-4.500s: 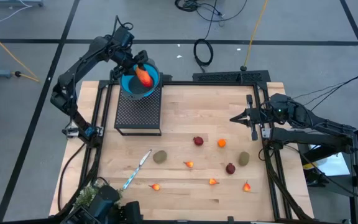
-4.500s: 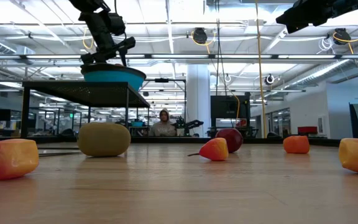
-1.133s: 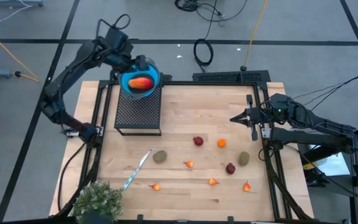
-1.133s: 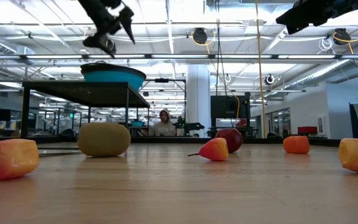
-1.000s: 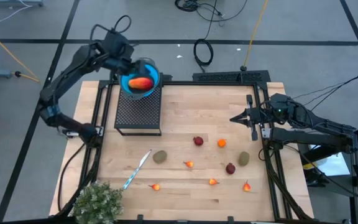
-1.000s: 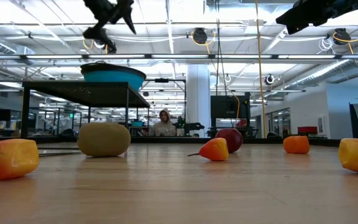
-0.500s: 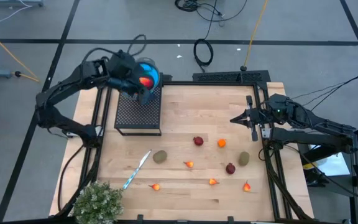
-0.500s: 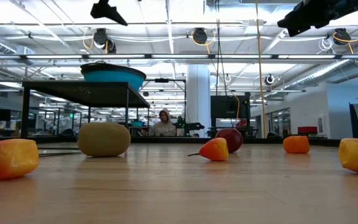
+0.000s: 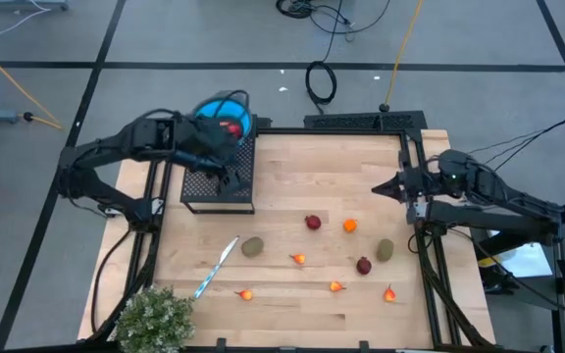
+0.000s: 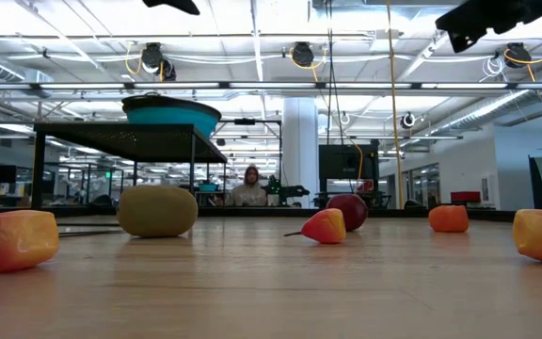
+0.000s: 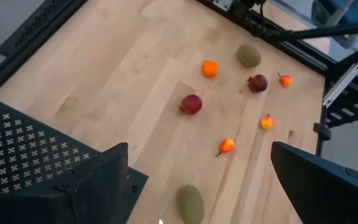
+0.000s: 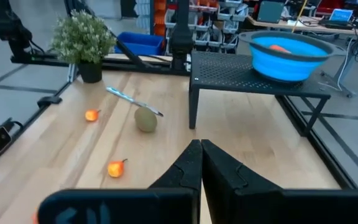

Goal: Pick & Place Fruit
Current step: Put the brown kiwi into the blue strainer bowl on the shelf

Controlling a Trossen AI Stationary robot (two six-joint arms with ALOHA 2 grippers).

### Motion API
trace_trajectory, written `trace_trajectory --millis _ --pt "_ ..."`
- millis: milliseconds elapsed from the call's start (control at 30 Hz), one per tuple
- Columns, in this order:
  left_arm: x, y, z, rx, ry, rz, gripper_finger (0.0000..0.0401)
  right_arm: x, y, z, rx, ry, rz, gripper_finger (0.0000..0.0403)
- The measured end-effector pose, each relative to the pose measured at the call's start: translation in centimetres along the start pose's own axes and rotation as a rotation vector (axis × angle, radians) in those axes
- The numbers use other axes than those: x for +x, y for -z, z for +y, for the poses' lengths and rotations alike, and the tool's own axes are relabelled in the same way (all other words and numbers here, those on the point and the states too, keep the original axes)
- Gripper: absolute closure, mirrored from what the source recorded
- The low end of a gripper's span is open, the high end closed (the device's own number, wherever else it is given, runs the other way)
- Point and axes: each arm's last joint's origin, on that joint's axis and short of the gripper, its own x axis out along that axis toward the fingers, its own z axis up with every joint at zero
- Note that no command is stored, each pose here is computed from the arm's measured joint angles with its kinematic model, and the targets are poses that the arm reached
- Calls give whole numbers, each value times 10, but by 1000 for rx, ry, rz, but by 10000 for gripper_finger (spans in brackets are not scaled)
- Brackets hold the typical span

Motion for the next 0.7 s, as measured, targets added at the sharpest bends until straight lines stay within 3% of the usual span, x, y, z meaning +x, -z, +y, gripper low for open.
trace_trajectory --millis 200,400,700 --pt "12 5 -17 -69 -56 -4 9 -8 4 3 -10 7 -50 403" --pt "34 11 -33 -118 -116 20 9 -2 32 6 -27 15 -104 403" --pt "88 26 -59 -213 -130 176 9 6 65 8 -45 23 -182 403"
